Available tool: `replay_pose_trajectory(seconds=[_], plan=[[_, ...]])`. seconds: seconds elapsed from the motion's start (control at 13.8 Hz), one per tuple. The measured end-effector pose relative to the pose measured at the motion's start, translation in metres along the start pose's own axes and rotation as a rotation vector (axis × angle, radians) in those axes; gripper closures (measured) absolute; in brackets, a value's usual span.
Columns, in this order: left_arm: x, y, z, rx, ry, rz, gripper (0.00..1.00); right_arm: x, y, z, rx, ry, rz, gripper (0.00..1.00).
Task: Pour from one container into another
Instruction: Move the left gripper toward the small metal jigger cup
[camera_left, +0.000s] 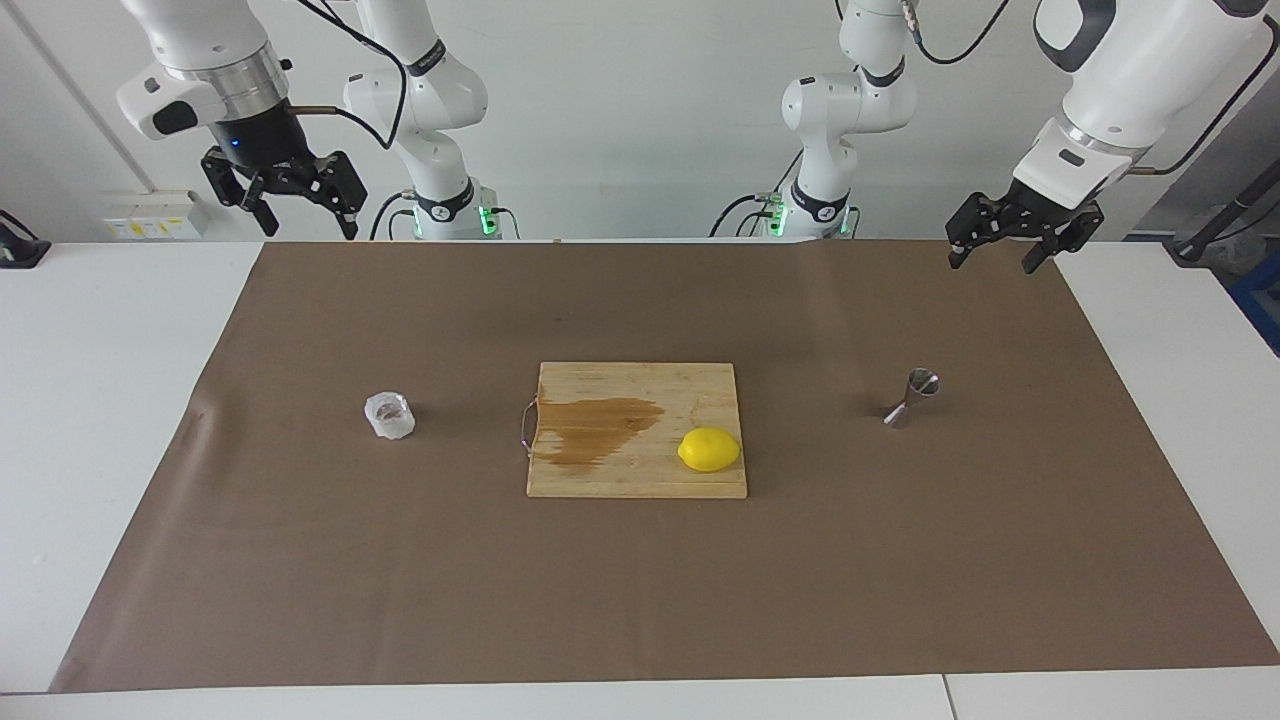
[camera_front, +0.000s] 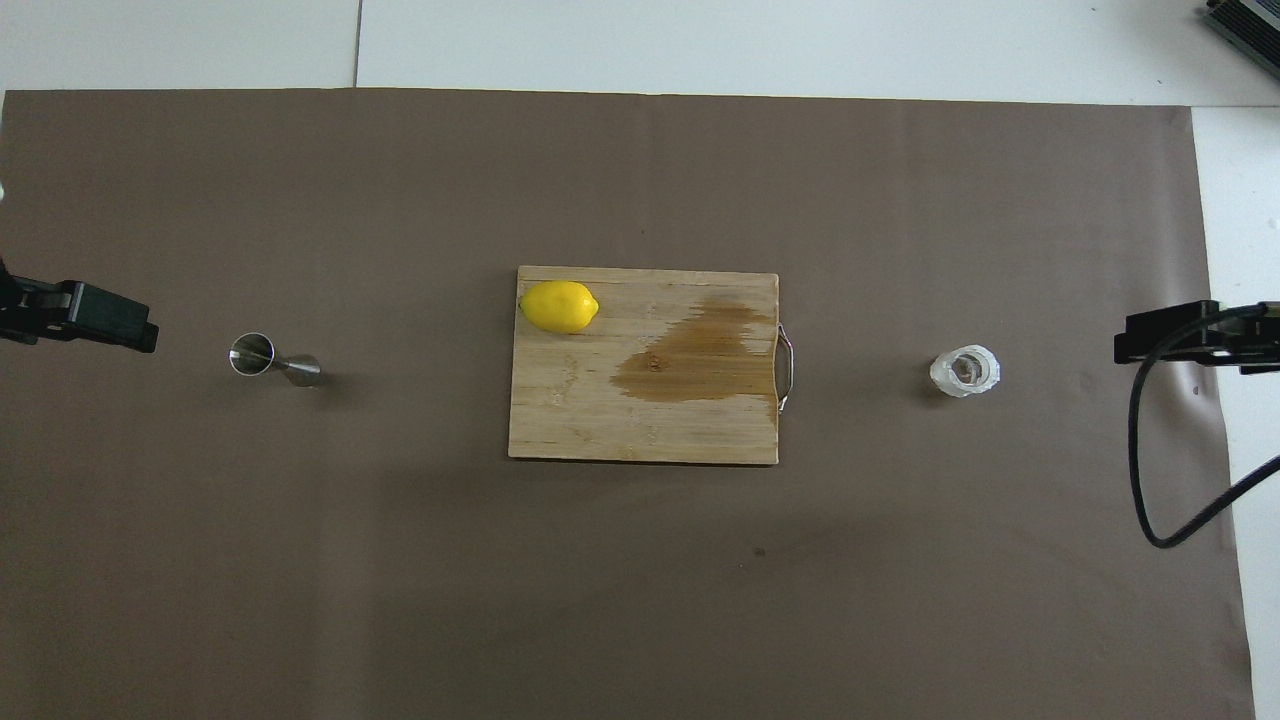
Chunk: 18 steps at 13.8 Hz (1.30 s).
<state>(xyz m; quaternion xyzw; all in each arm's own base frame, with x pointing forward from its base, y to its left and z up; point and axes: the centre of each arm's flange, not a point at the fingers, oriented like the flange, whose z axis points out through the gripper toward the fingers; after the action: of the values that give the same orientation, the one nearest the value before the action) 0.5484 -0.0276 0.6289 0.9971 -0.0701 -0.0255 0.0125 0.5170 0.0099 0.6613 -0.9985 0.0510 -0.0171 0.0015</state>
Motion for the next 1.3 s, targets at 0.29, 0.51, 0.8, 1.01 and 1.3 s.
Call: replay_pose_trajectory(seconds=[0.29, 0.51, 0.8, 1.01, 1.3], plan=[[0.0, 0.001, 0.0, 0.0, 0.0, 0.002, 0.0, 0.005, -0.001, 0.0, 0.003, 0.027, 0.0, 0.0], [0.0, 0.003, 0.0, 0.0, 0.0, 0.005, 0.0, 0.013, -0.002, 0.009, 0.001, 0.023, 0.001, 0.0], [-0.001, -0.001, -0.002, 0.0, 0.002, -0.002, 0.0, 0.024, 0.002, 0.009, 0.0, 0.035, 0.011, 0.0], [-0.001, -0.001, -0.002, 0.0, 0.003, -0.002, 0.0, 0.034, 0.003, 0.01, -0.002, 0.036, 0.017, 0.0], [0.0, 0.016, -0.002, 0.002, 0.002, 0.029, 0.0, 0.04, 0.003, 0.018, -0.004, 0.024, 0.017, 0.0]])
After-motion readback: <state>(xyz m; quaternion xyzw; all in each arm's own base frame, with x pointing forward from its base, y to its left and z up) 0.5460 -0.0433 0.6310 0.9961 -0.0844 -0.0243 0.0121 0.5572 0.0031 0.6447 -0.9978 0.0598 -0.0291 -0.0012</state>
